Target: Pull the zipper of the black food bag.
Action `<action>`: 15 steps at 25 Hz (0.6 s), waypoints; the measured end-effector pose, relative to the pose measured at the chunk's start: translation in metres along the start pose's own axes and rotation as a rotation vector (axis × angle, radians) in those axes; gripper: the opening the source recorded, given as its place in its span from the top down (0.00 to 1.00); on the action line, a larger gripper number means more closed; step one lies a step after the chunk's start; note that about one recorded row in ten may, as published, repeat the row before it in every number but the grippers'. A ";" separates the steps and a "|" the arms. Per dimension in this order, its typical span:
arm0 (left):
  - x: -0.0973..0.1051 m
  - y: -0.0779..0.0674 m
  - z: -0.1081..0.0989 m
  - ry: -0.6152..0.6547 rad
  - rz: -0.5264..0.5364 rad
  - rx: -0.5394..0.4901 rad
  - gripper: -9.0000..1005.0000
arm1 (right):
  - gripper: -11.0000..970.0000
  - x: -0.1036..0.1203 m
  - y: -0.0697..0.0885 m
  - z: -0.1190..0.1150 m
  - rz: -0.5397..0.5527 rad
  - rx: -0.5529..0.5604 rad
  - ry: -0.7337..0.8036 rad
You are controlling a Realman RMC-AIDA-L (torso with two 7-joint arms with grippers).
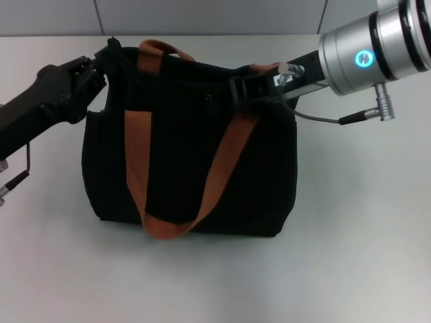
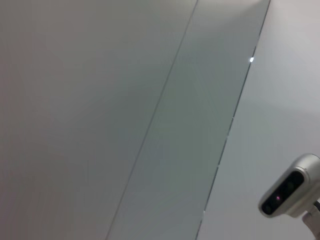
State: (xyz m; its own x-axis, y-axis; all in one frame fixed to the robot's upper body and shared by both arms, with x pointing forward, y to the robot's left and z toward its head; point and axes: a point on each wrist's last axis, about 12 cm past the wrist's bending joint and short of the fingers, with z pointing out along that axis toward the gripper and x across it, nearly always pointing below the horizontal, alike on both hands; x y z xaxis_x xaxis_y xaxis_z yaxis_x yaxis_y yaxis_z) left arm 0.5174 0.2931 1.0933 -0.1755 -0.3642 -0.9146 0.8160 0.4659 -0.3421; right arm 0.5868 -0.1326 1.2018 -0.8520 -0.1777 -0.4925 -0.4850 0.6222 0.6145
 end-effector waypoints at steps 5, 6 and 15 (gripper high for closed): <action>-0.002 0.002 -0.004 -0.011 0.001 -0.020 0.82 | 0.99 0.002 -0.008 -0.009 0.024 0.018 -0.014; -0.003 0.002 -0.004 -0.011 0.000 -0.022 0.82 | 0.99 0.002 -0.010 -0.012 0.023 0.027 -0.018; -0.006 0.004 -0.007 -0.017 0.007 -0.034 0.82 | 0.99 0.009 -0.019 -0.033 0.031 0.077 -0.046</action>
State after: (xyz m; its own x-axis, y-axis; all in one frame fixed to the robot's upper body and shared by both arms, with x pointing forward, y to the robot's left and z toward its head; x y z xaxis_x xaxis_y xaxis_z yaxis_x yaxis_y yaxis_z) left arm 0.5180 0.3032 1.0956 -0.1601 -0.3740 -0.9135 0.7979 0.4957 -0.3428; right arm 0.5822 -0.1707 1.2060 -0.8556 -0.1230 -0.5028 -0.4401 0.6842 0.5816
